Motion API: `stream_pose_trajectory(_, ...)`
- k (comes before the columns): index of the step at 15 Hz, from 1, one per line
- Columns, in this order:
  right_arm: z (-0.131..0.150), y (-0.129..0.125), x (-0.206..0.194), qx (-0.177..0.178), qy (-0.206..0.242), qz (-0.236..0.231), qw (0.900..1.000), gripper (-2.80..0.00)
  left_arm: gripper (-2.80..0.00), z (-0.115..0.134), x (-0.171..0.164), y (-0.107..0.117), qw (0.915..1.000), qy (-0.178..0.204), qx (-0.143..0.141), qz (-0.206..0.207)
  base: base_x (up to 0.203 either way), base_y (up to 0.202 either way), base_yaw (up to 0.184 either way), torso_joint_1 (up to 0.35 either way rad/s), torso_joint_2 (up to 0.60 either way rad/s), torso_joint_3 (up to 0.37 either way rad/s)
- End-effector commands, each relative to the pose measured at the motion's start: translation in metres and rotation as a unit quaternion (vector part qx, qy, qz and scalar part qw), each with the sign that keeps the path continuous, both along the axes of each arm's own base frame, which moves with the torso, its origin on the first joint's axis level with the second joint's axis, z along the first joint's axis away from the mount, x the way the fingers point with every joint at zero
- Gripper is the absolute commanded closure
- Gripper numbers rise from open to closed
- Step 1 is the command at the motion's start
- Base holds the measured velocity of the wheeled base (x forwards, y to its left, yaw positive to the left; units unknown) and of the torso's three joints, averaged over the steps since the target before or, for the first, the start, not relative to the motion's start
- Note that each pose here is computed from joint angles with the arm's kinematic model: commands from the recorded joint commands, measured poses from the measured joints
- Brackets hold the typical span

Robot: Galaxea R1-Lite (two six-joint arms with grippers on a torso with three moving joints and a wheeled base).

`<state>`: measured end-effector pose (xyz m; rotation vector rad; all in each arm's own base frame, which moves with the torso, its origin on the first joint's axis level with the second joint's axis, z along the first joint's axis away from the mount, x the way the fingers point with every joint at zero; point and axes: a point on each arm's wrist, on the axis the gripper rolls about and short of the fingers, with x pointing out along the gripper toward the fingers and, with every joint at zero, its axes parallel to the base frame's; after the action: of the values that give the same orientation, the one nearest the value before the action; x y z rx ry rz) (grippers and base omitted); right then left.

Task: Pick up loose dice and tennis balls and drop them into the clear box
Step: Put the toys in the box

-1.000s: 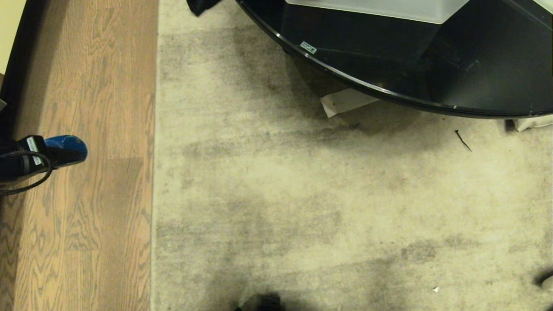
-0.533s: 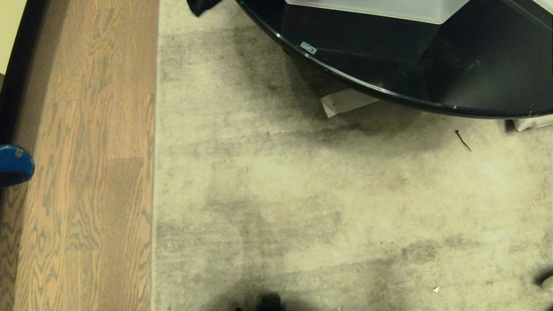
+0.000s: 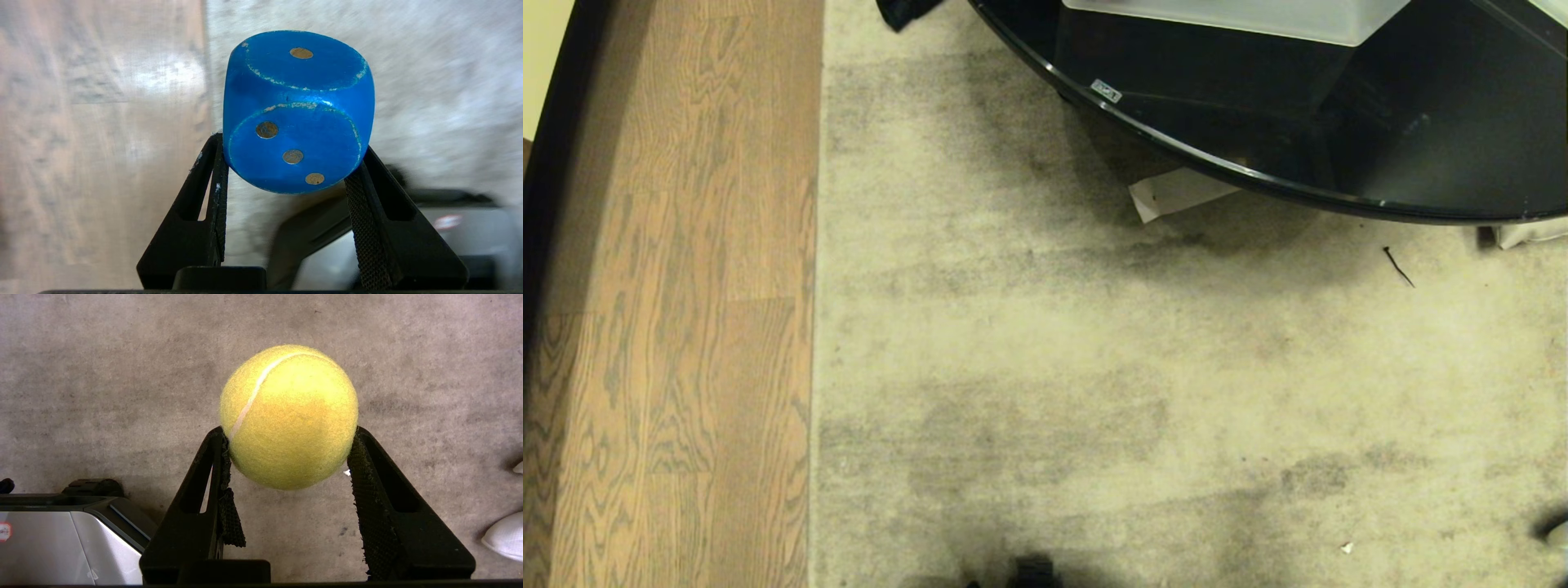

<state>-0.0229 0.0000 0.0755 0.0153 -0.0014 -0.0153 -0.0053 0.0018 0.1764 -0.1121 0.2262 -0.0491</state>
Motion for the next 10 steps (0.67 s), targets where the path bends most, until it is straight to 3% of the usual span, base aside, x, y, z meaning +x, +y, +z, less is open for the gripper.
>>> stream_pose_trajectory(1,0.000,0.000,0.000,0.000,0.000,0.000,1.000,0.00,0.00,-0.026,-0.010,0.003,0.9991,-0.030,0.000,0.029,0.000,0.000,0.000,0.000,0.00,0.000)
stream_pose_trajectory(4,0.000,0.000,0.000,0.000,0.001,0.000,1.000,0.00,0.00,-0.030,-0.008,0.004,0.9992,-0.038,-0.001,0.016,0.000,0.000,0.000,0.000,0.00,0.000)
stream_pose_trajectory(7,0.000,0.000,0.000,0.000,0.001,0.000,1.000,0.00,0.00,-0.034,-0.007,0.002,0.9986,-0.033,0.004,0.041,0.000,0.000,0.000,0.000,0.00,0.000)
stream_pose_trajectory(8,0.000,0.000,0.000,0.000,0.000,0.000,1.000,0.00,0.00,-0.041,-0.006,0.001,0.9987,-0.027,0.016,0.041,0.000,0.000,0.000,0.000,0.00,0.000)
stream_pose_trajectory(10,0.000,0.000,0.000,0.000,0.000,0.000,1.000,0.00,0.00,-0.056,-0.015,0.000,0.9969,-0.057,0.048,0.024,0.000,0.000,0.000,0.000,0.00,0.000)
